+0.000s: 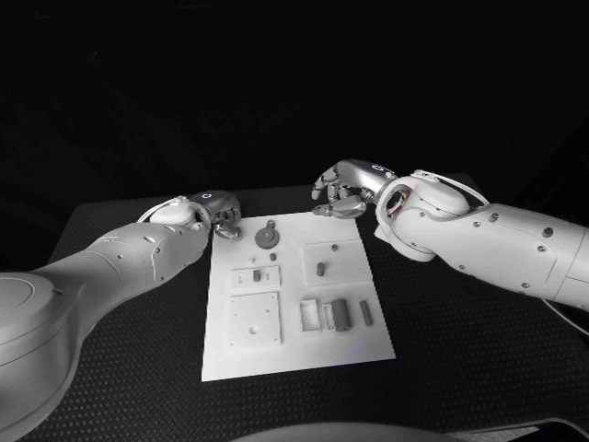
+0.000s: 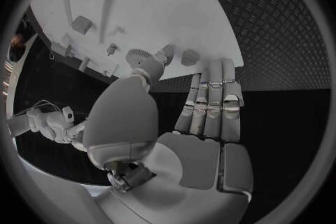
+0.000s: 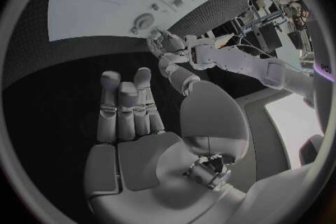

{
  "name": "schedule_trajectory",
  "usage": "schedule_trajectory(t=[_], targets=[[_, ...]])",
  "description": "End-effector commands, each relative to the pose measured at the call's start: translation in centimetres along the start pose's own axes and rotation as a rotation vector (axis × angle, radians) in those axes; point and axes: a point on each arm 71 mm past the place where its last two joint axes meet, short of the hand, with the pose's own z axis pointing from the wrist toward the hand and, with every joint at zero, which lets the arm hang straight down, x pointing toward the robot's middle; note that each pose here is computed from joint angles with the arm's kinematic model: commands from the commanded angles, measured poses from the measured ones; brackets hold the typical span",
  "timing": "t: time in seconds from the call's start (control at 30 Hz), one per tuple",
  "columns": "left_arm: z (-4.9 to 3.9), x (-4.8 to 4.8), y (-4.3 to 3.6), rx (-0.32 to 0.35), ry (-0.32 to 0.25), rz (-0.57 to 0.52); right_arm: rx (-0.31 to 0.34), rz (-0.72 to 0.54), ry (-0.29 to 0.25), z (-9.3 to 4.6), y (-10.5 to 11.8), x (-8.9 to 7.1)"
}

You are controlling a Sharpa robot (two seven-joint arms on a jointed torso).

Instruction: Assemble the parts on the task board

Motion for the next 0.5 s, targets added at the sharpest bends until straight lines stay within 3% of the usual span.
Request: schedule_trajectory(t=[0.03,0.33,0.5], targets=[[0.05,0.35,-0.25,0.007,0.03,0.037,-0.007,-0.003,0.011,0.05,0.12,0.08],[-0.15,1.08,-0.12,0.008,0.09,0.057,-0.006,-0.004,0.013,0.02,0.08,0.08],[-0.24,1.11,0.13,0.003,0.093,0.058,-0.006,-0.003,0.013,0.0,0.07,0.07]])
